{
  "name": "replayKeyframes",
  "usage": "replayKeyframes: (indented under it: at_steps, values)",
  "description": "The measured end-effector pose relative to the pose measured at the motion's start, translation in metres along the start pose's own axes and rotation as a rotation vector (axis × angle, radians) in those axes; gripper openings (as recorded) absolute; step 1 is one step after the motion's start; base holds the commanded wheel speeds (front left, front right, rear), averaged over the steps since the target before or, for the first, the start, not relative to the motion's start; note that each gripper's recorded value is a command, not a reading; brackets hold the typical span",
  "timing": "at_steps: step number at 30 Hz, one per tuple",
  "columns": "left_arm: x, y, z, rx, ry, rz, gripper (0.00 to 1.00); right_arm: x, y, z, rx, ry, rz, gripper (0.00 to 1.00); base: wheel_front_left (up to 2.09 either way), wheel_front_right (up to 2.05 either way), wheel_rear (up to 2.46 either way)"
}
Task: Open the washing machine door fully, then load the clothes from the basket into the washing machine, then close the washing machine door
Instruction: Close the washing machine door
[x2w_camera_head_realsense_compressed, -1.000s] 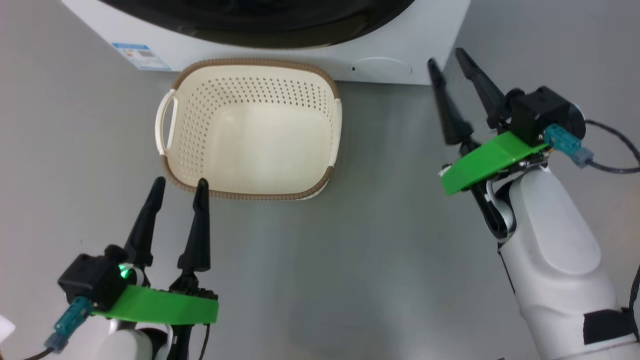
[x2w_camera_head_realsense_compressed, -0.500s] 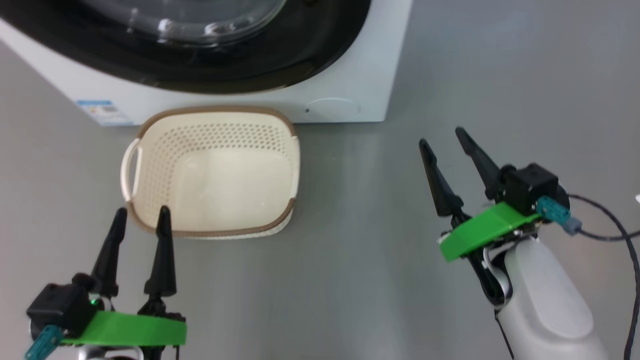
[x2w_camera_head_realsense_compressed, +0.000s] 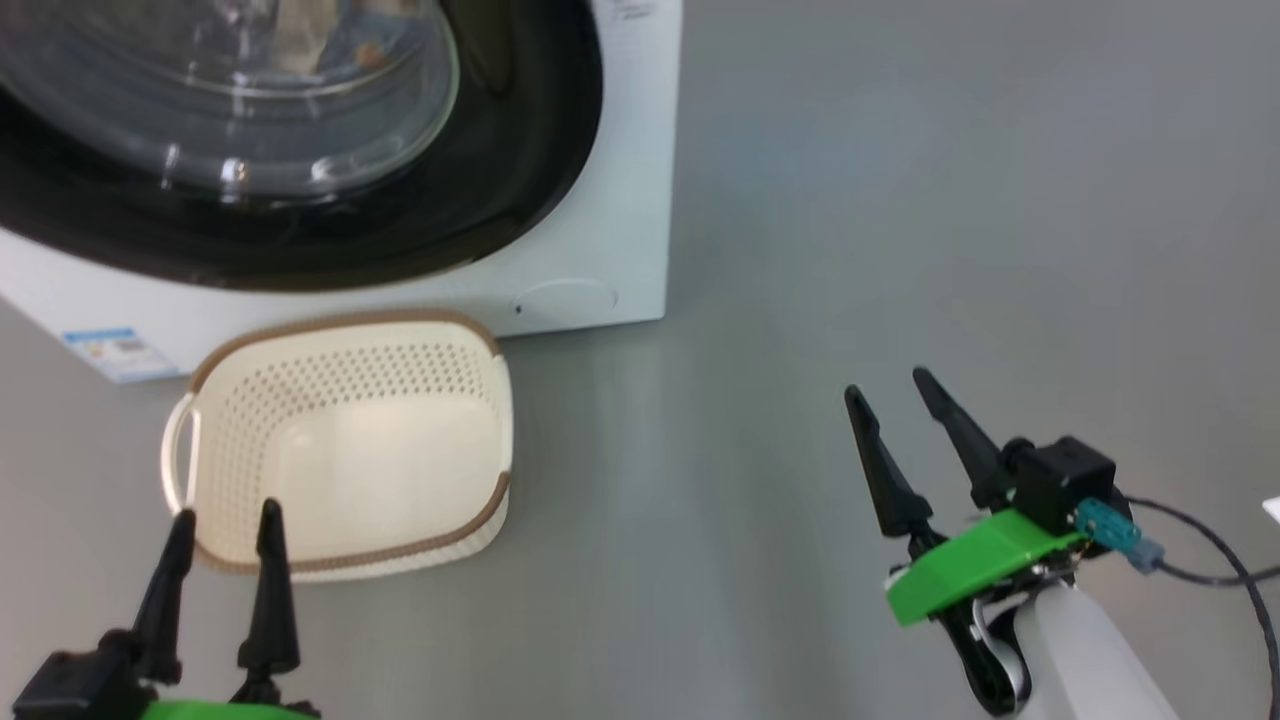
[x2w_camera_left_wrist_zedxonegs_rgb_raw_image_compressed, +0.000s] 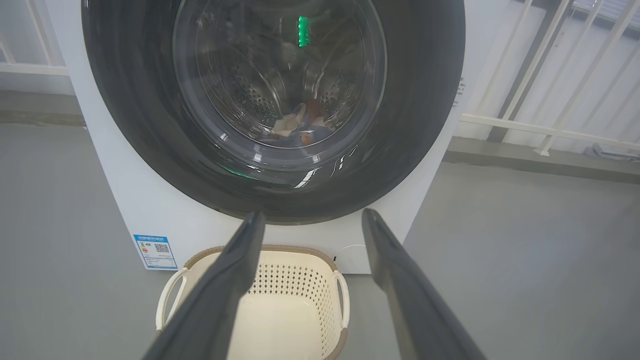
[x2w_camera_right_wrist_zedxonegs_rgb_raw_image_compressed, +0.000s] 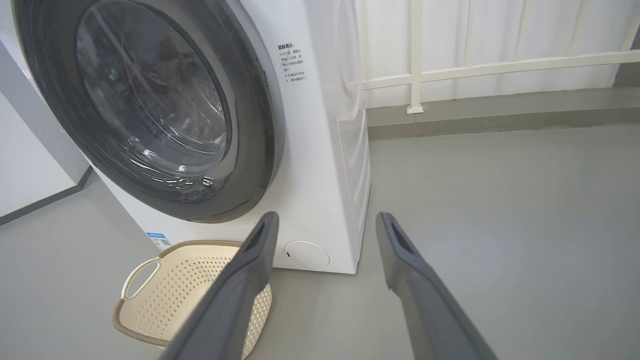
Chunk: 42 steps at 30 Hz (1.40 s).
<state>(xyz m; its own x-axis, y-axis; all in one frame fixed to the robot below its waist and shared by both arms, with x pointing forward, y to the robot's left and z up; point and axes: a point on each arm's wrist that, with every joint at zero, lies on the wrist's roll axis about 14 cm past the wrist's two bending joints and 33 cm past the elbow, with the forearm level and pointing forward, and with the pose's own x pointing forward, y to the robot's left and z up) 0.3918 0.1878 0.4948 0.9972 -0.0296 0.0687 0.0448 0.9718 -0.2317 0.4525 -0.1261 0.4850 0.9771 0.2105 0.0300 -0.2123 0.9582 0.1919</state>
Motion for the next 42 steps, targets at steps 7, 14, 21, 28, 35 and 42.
replayKeyframes:
  at_steps: [7,14,21,28,35,42]
  values:
    - [-0.013,0.008,0.001,0.040,0.009,0.021,1.00,-0.035,-0.015,0.013,-0.002,-0.027,-0.062,1.00,0.00,0.00,0.00]
    - [-0.022,0.002,0.005,0.035,0.000,0.015,1.00,-0.059,-0.014,0.033,-0.064,-0.076,-0.072,1.00,0.00,0.00,0.00]
    - [-0.028,-0.003,0.007,0.048,-0.001,-0.005,1.00,-0.080,-0.023,0.046,-0.069,-0.115,-0.113,1.00,0.00,0.00,0.00]
    - [-0.037,-0.003,0.008,0.059,0.005,-0.006,1.00,-0.088,-0.026,0.058,-0.073,-0.151,-0.130,1.00,0.00,0.00,0.00]
    - [-0.044,-0.002,0.011,0.060,-0.005,0.000,1.00,-0.093,-0.026,0.057,-0.069,-0.152,-0.135,1.00,0.00,0.00,0.00]
    - [-0.055,0.005,0.010,0.062,0.005,0.023,1.00,-0.092,-0.023,0.059,-0.073,-0.157,-0.127,1.00,0.00,0.00,0.00]
